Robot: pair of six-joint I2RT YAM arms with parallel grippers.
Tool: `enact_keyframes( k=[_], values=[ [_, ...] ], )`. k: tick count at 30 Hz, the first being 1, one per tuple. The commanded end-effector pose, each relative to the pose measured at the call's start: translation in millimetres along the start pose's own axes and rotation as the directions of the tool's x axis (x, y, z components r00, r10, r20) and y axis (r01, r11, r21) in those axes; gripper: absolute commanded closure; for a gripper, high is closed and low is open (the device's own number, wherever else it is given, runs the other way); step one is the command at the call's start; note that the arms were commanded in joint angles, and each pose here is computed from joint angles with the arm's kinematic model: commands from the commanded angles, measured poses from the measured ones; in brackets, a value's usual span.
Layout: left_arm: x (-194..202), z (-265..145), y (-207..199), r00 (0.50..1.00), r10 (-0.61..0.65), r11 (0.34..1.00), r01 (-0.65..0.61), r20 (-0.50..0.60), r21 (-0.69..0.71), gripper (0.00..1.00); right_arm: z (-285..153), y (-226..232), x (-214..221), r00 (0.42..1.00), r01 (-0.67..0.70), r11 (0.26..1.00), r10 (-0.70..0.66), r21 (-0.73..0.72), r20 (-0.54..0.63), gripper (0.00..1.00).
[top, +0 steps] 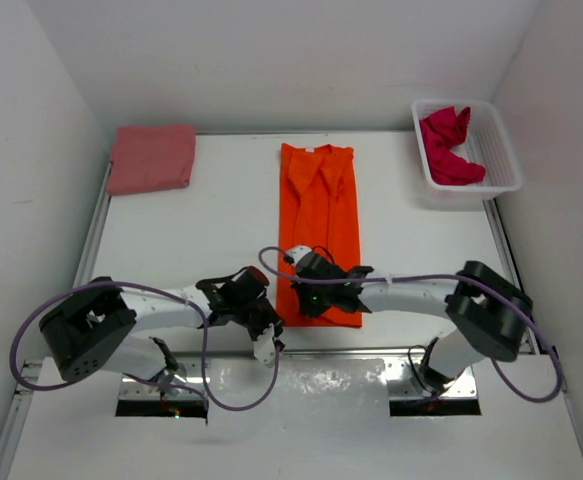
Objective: Fold and stack the t-shirts
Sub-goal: Grab the bottom of the folded rectangular tshirt with both arms
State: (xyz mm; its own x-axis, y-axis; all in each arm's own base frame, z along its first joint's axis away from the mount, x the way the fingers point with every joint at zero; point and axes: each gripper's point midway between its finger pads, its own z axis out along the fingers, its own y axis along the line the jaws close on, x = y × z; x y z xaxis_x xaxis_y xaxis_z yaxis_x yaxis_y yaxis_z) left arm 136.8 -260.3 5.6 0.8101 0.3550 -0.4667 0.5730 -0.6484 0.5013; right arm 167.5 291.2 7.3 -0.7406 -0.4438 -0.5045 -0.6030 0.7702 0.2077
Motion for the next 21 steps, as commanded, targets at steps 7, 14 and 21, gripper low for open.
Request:
enact_keyframes(
  k=[7, 14, 21],
  values=[
    [-11.1, -0.6, 1.3, 0.999, 0.02, 1.0, -0.019, 0.043, -0.019, 1.0, -29.5, -22.7, 25.0, 0.968, -0.234, 0.972, 0.233, -0.003, 0.09, 1.0],
    [-10.2, -1.0, -1.8, 0.999, 0.019, 1.0, -0.019, 0.038, -0.012, 1.0, -34.9, -47.2, 49.5, 0.927, -0.362, 0.932, 0.359, 0.007, 0.106, 1.0],
    [-11.8, -1.3, 1.3, 0.999, 0.022, 1.0, -0.021, 0.044, -0.018, 1.0, -36.2, -32.4, 29.7, 0.965, -0.248, 0.967, 0.252, -0.048, 0.08, 0.55]
  ],
)
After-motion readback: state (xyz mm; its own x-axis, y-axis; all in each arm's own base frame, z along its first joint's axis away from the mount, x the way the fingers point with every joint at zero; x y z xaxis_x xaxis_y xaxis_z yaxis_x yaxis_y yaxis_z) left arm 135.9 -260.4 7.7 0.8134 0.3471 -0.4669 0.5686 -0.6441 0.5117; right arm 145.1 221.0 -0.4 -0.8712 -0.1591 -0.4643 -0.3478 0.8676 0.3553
